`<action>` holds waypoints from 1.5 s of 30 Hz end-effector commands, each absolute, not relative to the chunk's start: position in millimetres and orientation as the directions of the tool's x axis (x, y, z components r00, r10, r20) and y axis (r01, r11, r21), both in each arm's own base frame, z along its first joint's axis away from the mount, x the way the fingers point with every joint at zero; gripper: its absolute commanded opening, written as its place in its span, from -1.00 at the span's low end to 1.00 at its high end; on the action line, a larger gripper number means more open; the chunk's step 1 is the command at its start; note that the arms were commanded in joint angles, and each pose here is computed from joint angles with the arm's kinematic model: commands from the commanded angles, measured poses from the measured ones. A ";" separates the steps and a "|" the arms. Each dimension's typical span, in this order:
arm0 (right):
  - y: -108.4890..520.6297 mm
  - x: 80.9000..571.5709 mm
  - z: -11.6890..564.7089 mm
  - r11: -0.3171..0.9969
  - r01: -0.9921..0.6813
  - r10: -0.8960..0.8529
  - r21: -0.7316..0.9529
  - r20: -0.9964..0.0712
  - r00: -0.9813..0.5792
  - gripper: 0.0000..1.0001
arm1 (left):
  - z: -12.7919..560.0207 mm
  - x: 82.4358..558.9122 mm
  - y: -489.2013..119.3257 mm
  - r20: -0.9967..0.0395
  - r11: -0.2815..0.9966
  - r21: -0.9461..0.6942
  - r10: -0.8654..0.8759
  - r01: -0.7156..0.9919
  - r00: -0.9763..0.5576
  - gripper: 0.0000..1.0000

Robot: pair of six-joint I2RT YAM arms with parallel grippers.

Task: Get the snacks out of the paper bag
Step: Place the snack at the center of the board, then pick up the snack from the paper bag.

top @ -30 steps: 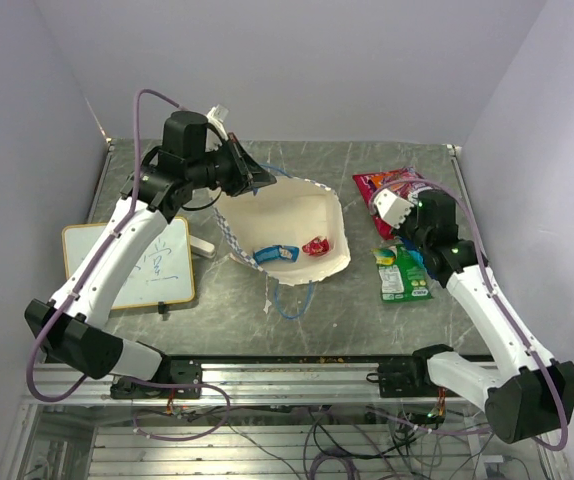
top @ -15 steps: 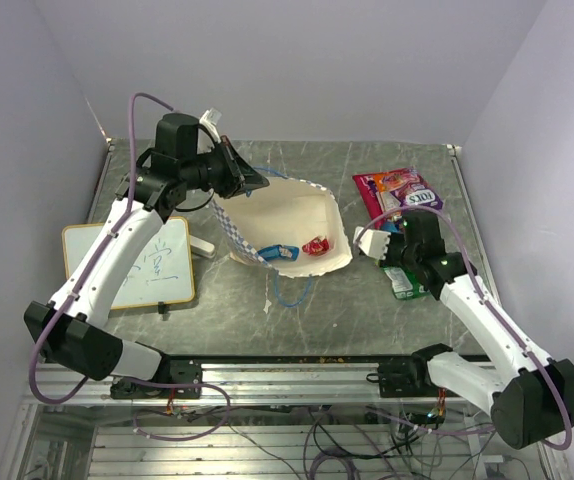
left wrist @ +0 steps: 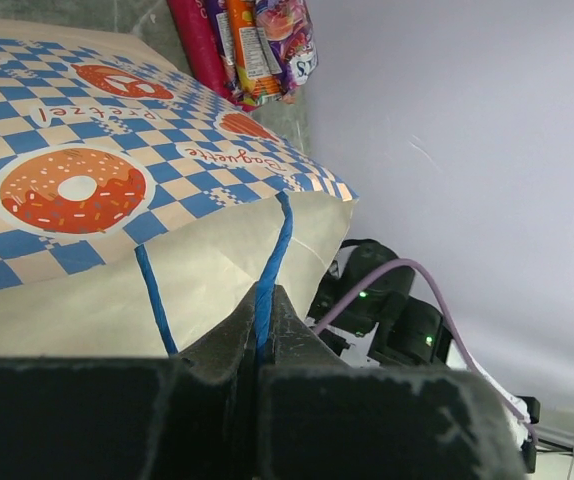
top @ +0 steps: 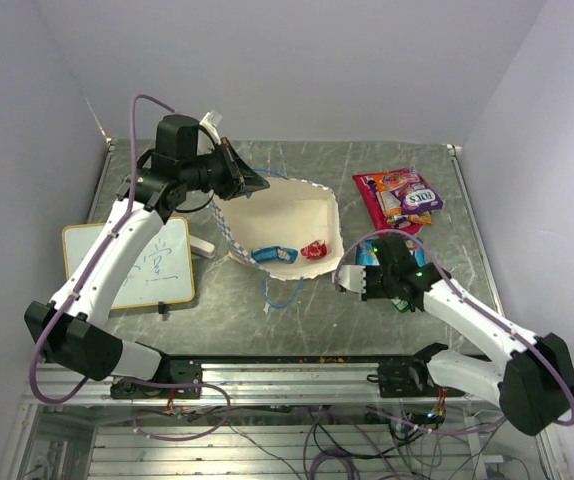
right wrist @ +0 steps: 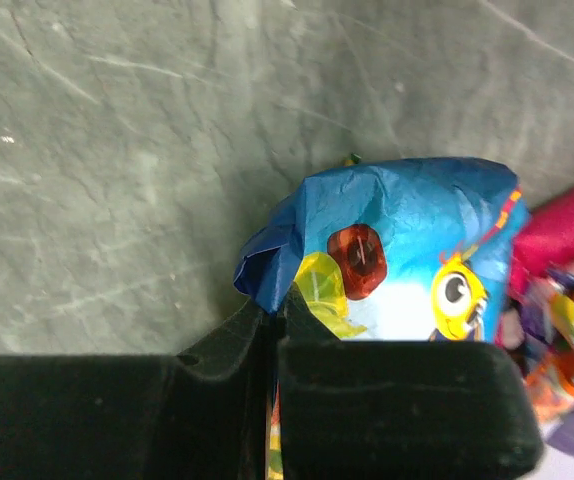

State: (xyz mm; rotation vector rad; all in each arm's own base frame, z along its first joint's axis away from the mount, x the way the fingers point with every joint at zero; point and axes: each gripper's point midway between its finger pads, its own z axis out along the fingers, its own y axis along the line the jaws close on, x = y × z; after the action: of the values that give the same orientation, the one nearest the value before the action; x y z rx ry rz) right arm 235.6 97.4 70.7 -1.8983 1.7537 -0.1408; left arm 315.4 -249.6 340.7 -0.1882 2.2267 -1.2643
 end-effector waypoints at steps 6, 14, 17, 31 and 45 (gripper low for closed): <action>112.5 217.7 31.2 0.044 -0.917 -0.920 -0.397 -0.374 0.117 -0.98 | 355.7 305.8 -245.4 -0.427 0.518 -0.834 -0.389 0.189 -0.816 -0.86; 108.4 218.7 81.9 0.100 -0.865 -0.902 -0.491 -0.411 0.129 -0.15 | 368.8 295.9 -254.7 -0.443 0.440 -0.856 -0.352 0.272 -0.824 -0.86; 110.3 220.2 117.9 0.131 -0.830 -0.882 -0.542 -0.446 0.153 0.05 | 373.4 290.8 -260.5 -0.441 0.392 -0.868 -0.331 0.303 -0.834 -0.86; 155.7 226.3 296.1 0.273 -0.721 -0.658 -0.637 -0.670 0.343 0.17 | 376.5 235.6 -305.7 -0.458 0.307 -0.870 -0.210 0.387 -0.864 -0.86; 249.6 148.6 321.2 -0.043 -0.859 -0.278 -0.510 -0.820 0.500 -0.05 | 386.0 235.5 -298.6 -0.492 0.353 -0.849 -0.253 0.394 -0.833 -0.86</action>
State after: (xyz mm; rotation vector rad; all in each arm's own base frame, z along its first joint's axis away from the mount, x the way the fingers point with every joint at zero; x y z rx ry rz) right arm 177.7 221.5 321.4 -1.5551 1.0854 0.4628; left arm 233.8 -303.1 372.7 0.1272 2.1094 -1.5402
